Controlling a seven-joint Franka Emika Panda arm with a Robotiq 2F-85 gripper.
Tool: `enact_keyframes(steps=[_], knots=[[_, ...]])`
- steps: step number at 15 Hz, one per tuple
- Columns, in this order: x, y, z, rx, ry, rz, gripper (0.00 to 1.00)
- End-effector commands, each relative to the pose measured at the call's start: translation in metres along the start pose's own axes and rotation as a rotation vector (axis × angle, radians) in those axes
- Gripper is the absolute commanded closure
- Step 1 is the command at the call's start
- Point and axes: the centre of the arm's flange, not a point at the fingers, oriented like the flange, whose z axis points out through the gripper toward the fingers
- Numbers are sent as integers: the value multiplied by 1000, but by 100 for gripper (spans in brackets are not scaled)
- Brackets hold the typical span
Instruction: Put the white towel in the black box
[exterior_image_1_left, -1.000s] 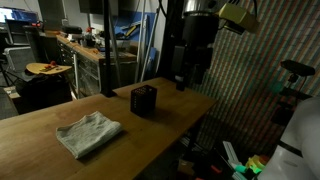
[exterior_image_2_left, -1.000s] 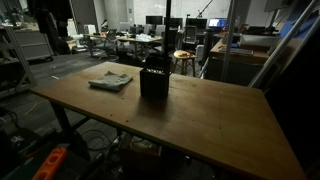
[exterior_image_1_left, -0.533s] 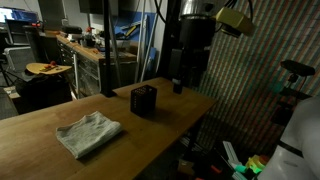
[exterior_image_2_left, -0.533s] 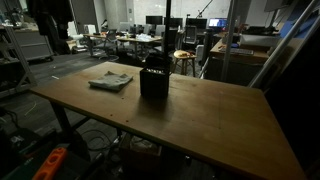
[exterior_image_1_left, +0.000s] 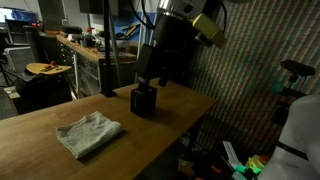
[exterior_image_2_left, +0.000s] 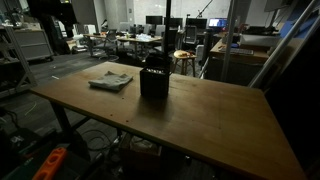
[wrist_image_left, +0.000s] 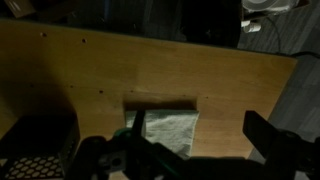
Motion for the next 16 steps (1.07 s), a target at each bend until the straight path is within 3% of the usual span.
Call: enact_keyframes(steps=[1,5,11,16], knots=[[27,-14,15,45,115,-109,0],[67,-32,36,33,188,-255,0],[142,-53,80,5,231,-431,0],[195,-38,121,-27,222,-508,0]])
